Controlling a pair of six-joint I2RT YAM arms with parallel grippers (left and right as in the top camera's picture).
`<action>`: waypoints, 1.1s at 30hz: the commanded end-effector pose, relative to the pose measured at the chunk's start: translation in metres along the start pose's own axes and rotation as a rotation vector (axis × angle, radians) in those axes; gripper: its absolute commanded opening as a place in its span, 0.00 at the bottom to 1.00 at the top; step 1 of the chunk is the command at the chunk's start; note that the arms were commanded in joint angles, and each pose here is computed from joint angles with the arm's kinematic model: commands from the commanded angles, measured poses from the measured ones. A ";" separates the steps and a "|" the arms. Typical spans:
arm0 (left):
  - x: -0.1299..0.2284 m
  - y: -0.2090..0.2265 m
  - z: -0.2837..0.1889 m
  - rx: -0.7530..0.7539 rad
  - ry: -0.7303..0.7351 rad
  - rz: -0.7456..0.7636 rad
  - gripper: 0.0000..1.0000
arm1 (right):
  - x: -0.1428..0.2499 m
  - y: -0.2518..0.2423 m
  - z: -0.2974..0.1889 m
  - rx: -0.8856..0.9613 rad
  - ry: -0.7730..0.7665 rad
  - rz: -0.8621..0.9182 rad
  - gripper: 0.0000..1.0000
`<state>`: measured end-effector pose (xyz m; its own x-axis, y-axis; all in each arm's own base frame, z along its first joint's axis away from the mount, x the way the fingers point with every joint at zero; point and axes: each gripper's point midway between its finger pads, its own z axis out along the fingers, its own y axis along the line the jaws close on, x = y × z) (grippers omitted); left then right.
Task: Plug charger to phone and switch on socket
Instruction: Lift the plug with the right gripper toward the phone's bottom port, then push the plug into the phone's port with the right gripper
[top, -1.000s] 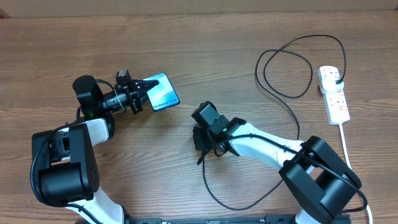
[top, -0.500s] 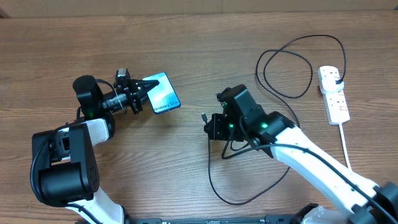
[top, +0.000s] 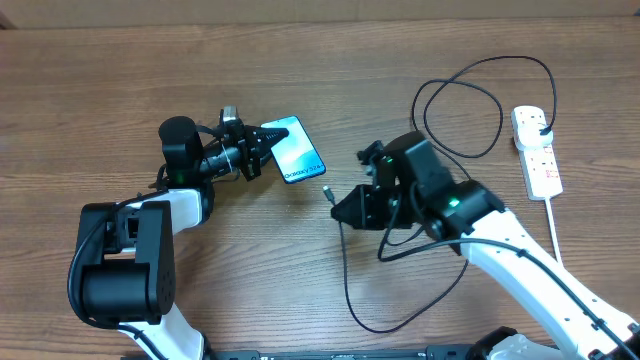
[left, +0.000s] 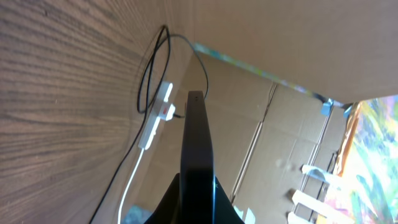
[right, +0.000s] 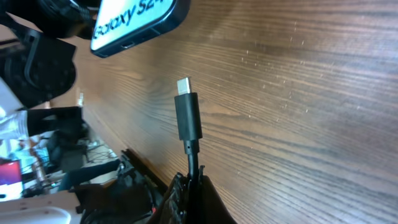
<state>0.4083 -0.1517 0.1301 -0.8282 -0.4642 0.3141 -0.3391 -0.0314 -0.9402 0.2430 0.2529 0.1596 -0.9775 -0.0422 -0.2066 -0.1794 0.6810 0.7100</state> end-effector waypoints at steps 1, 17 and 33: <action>-0.011 -0.029 0.009 0.038 -0.030 0.095 0.05 | -0.003 0.005 -0.021 -0.132 0.009 -0.060 0.04; -0.009 -0.048 0.067 0.036 0.172 0.127 0.04 | -0.020 0.021 -0.036 -0.266 -0.030 -0.045 0.04; -0.007 -0.057 0.068 0.065 0.167 0.180 0.05 | -0.039 0.013 -0.016 -0.136 -0.123 0.031 0.04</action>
<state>0.4602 -0.2028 0.1597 -0.9295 -0.3230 0.1780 -0.1837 -0.0132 -0.9829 0.2724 0.2531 0.1873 -0.9686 0.0498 -0.2434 -0.1737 0.5647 0.8068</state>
